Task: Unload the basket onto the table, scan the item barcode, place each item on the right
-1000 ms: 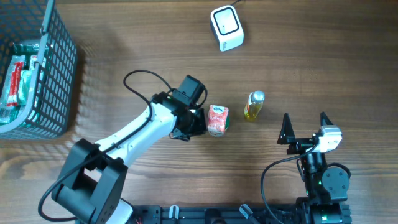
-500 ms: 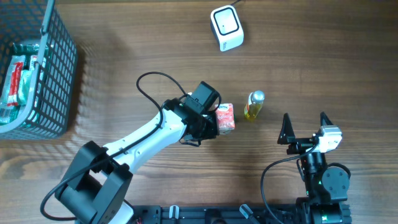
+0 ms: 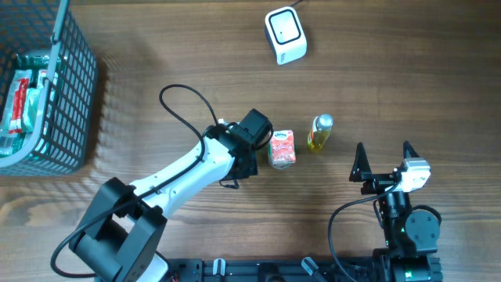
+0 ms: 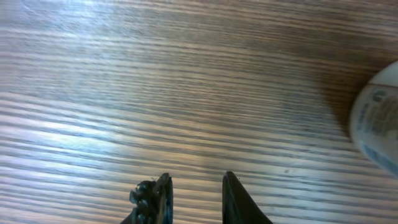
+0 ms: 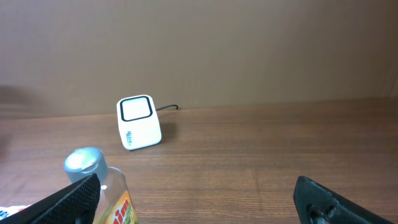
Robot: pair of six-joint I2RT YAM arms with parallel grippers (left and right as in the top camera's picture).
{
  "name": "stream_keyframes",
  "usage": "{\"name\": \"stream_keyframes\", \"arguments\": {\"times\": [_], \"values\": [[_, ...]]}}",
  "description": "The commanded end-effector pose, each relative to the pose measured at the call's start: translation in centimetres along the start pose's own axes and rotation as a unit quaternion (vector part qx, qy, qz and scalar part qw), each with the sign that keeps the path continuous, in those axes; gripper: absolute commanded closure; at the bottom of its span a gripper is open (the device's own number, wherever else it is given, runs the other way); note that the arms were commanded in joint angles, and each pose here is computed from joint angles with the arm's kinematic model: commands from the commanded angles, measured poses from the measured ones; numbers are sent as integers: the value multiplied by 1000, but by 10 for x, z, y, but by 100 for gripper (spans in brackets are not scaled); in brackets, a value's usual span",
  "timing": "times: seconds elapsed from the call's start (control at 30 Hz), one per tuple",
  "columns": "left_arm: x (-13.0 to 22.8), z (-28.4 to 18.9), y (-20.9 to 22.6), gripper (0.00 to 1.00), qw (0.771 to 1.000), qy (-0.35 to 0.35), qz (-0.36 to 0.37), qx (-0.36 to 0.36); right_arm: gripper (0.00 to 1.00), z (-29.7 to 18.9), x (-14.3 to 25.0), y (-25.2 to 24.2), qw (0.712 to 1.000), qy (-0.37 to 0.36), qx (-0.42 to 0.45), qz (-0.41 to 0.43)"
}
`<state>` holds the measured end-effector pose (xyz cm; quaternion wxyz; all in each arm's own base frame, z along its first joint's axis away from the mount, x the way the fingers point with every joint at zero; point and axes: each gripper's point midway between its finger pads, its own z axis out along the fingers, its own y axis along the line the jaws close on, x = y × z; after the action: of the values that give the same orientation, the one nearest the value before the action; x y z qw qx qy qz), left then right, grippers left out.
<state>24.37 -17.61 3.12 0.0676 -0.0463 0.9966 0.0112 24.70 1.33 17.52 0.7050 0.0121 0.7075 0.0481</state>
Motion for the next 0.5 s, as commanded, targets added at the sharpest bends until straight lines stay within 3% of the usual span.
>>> {"name": "stream_keyframes", "arguments": {"times": [0.0, 0.3, 0.37, 0.4, 0.47], "values": [[-24, -26, 7, 80, 999, -39, 20, -7, 0, 0, 0, -4, 1000, -2, 9, 0], [-98, -148, 25, 76, 986, -159, 32, 28, 0, 0, 0, -4, 1000, -2, 9, 0], [-113, -179, 29, 72, 979, -201, 15, 39, 0, 0, 0, -4, 1000, -2, 9, 0], [-122, -200, 33, 65, 972, -231, 14, 44, 0, 0, 0, -4, 1000, -2, 9, 0], [-141, -253, 42, 60, 950, -304, 58, 43, 0, 0, 0, -4, 1000, -2, 9, 0]]}}
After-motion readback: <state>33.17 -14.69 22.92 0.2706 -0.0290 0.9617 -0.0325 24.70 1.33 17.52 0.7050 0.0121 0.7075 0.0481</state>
